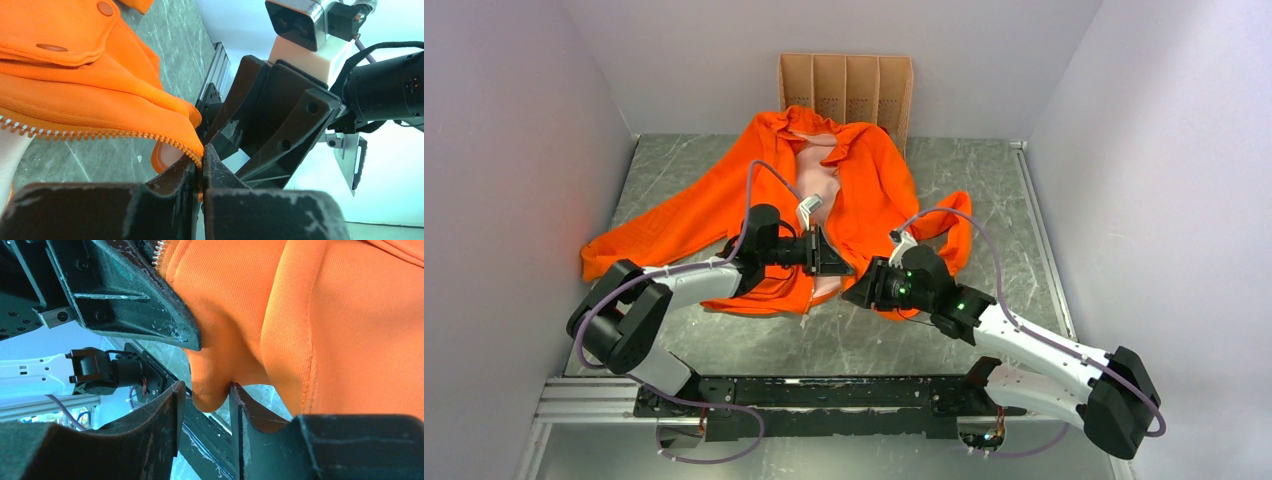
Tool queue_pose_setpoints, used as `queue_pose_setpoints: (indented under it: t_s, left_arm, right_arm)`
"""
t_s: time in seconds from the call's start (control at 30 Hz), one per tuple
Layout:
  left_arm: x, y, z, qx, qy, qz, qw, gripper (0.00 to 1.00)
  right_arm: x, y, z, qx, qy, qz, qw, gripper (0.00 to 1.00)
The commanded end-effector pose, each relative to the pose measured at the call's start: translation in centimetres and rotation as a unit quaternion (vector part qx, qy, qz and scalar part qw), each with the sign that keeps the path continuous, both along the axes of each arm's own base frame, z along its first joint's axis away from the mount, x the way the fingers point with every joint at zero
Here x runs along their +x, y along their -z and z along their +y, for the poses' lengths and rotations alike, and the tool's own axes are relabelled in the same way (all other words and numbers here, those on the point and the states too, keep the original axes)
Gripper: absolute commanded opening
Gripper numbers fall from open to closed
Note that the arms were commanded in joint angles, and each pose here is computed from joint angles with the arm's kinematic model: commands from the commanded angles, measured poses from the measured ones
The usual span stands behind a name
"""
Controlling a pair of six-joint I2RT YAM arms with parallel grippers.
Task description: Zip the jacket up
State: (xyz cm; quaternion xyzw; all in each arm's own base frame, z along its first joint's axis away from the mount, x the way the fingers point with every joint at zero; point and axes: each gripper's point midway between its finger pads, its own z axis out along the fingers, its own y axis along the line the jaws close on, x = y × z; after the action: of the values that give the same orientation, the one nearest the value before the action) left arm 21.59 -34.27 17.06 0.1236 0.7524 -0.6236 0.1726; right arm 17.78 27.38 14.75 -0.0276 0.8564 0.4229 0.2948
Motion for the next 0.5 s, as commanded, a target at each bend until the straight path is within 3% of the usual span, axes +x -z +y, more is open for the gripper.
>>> queue_pose_setpoints:
  t_s: [0.0, 0.47]
  left_arm:
    - [-0.83, -1.58, -0.52, -0.019, 0.028, -0.04, 0.999, 0.08]
    - [-1.28, -1.53, -1.15, -0.016, 0.04, -0.044, 0.998, 0.08]
  right_arm:
    - [0.13, -0.42, -0.03, 0.016, 0.001, -0.003, 1.0, 0.4]
    - [0.02, 0.07, 0.08, 0.021, -0.006, 0.004, 1.0, 0.33]
